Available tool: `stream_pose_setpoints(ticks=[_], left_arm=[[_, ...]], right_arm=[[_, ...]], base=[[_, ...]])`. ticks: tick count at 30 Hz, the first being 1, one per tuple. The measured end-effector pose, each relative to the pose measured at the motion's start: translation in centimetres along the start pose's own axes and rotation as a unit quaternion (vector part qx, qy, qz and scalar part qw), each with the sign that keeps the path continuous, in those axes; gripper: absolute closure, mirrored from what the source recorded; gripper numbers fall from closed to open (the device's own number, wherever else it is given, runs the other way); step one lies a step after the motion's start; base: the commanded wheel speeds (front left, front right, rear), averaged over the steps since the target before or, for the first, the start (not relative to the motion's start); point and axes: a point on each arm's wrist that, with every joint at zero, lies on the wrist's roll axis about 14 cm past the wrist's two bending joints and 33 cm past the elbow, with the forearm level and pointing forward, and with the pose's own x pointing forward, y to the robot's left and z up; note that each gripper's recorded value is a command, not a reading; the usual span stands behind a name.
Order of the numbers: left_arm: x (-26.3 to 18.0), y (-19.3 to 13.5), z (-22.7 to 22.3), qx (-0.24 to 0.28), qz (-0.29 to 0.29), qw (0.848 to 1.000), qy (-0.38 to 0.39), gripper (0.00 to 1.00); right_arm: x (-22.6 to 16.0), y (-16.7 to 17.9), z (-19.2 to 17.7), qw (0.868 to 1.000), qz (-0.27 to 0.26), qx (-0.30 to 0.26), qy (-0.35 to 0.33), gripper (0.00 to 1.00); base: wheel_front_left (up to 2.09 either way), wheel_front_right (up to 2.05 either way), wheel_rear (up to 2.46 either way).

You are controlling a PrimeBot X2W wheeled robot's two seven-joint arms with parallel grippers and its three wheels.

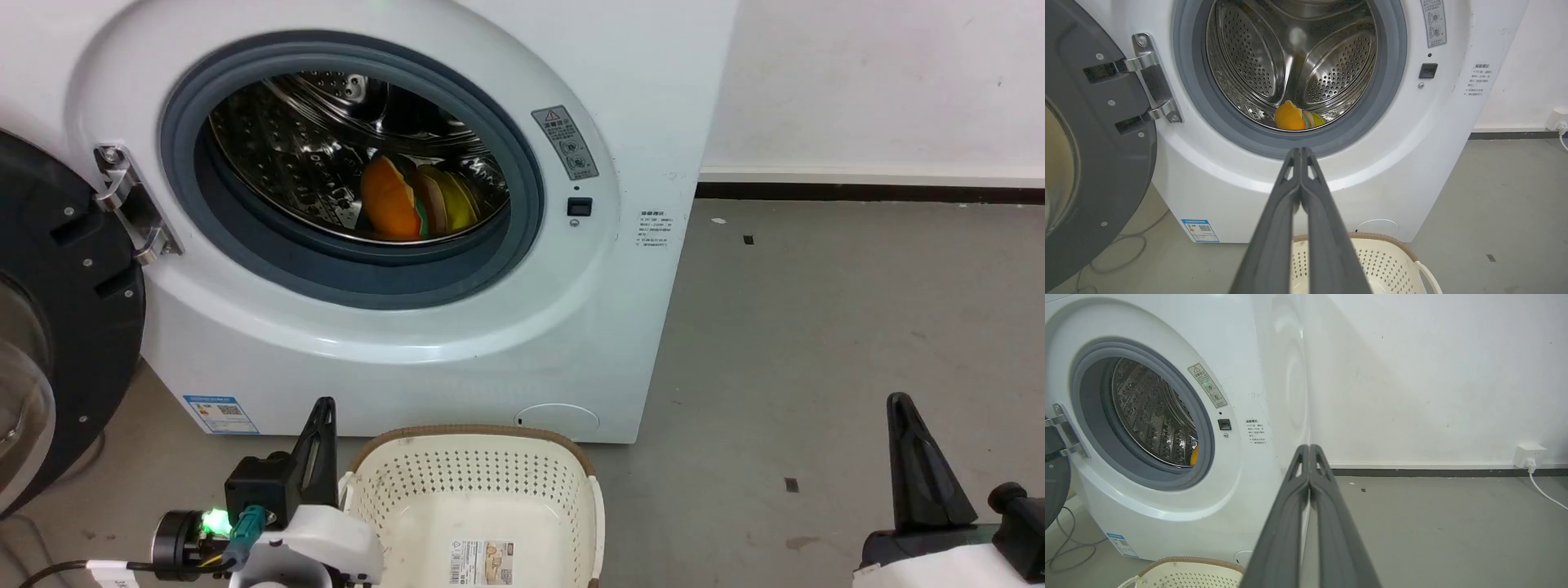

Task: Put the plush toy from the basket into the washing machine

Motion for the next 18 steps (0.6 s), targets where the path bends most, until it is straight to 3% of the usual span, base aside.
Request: stream_pose_setpoints(ticks=[18], left_arm=[[-0.02,-0.16,0.49,0.002,-0.004,1.0,0.002,1.0]], right_arm=[[-0.09,0.33,-0.6,1.0,0.006,-0.008,0.021,1.0]], base=[[0.0,0.0,0.0]])
